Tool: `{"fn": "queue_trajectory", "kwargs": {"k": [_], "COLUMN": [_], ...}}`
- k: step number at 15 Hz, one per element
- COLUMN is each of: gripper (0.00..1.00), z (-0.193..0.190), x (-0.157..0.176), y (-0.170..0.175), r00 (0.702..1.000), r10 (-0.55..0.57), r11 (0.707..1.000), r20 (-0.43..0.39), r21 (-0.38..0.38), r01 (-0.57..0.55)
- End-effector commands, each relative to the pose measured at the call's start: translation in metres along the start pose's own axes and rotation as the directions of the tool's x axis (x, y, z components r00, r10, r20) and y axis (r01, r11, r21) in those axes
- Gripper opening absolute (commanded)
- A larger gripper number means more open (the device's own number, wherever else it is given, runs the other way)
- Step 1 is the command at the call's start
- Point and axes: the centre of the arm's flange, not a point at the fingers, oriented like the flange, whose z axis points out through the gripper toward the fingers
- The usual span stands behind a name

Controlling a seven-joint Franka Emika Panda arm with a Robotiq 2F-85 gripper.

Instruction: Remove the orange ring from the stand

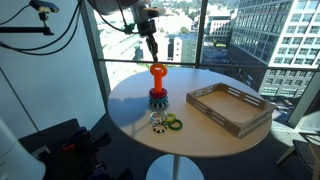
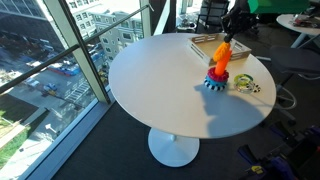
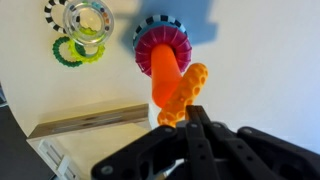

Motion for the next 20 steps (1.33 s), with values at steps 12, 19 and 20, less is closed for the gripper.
{"fn": "queue_trajectory", "kwargs": {"k": [12, 19, 20], "gripper": [1.00, 1.00, 1.00], "z": [-0.005, 0.011, 0.013], "x": [0.009, -0.006, -0.010], "y": [-0.003, 0.005, 0.007], "r00": [0.996, 0.980, 0.971], "r10": [0.031, -0.043, -0.068], "r11": [0.999, 0.999, 0.997], "r20": [0.083, 0.194, 0.227], "r21": [-0.039, -0.014, -0.006], "r01": [-0.028, 0.047, 0.071]}}
